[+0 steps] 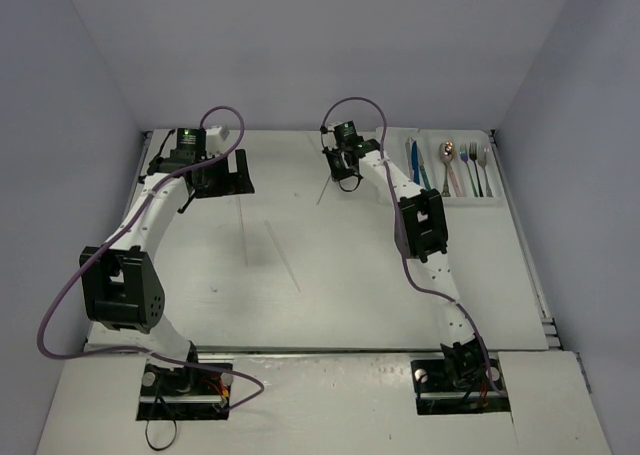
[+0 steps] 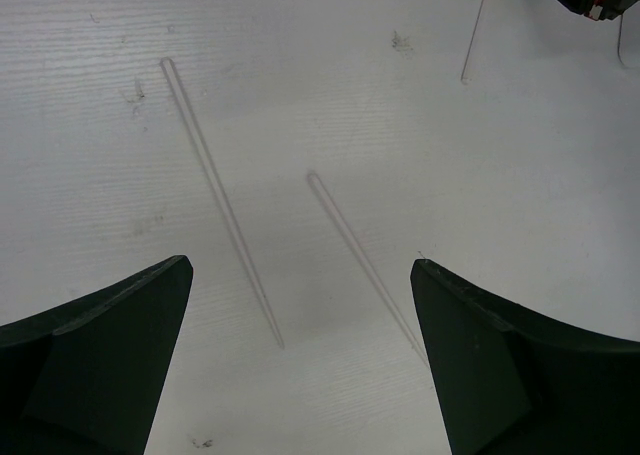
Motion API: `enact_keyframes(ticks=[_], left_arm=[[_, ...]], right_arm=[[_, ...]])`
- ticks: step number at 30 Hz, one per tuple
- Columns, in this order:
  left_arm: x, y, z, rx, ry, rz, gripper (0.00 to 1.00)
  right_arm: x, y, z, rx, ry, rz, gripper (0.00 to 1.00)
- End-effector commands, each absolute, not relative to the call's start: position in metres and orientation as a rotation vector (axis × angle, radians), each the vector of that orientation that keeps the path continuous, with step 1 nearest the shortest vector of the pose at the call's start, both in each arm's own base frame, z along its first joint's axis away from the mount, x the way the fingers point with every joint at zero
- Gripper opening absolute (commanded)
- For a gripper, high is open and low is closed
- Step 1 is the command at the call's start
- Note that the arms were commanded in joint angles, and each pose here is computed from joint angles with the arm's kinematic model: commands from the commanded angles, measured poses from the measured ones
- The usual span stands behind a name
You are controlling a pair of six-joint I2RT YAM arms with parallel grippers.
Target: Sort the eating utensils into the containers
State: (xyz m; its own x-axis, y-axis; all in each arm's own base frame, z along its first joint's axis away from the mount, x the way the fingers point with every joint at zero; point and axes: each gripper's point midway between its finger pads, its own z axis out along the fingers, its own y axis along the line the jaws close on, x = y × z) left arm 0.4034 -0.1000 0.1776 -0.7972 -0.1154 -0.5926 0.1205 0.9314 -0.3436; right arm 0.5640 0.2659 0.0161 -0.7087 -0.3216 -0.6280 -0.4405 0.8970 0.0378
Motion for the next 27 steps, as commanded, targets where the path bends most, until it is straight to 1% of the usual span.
enact_keyframes(ticks=[1,4,9,11,15,19,20,24,27], left_arm=[[0.416,-0.101,0.205,-0.001,2.359,-0.511,0.91],[0.415,-0.099,0.205,-0.009,2.358,-0.506,0.91],[0.415,-0.090,0.205,-0.022,2.348,-0.471,0.92],[0.414,-0.083,0.210,-0.045,2.327,-0.464,0.94],[0.412,-0.078,0.215,-0.054,2.304,-0.446,0.94],[0.411,-0.074,0.216,-0.051,2.298,-0.425,0.94],[0.410,-0.074,0.216,-0.052,2.299,-0.421,0.94],[0.409,-0.074,0.216,-0.051,2.299,-0.425,0.94],[0.407,-0.081,0.218,-0.027,2.297,-0.472,0.94]], right_arm=[[0.547,0.267,0.020,-0.571,2.451,0.265,0.00],[0.548,0.274,0.053,-0.600,2.390,0.299,0.00],[0.553,0.276,0.126,-0.584,2.260,0.315,0.00],[0.550,0.273,0.175,-0.565,2.182,0.324,0.00],[0.536,0.254,0.226,-0.503,2.126,0.323,0.00],[0.520,0.223,0.240,-0.427,2.144,0.310,0.00],[0.515,0.220,0.239,-0.393,2.159,0.317,0.00],[0.494,0.177,0.221,-0.237,2.243,0.268,0.00],[0.481,0.150,0.215,-0.108,2.277,0.242,0.00]])
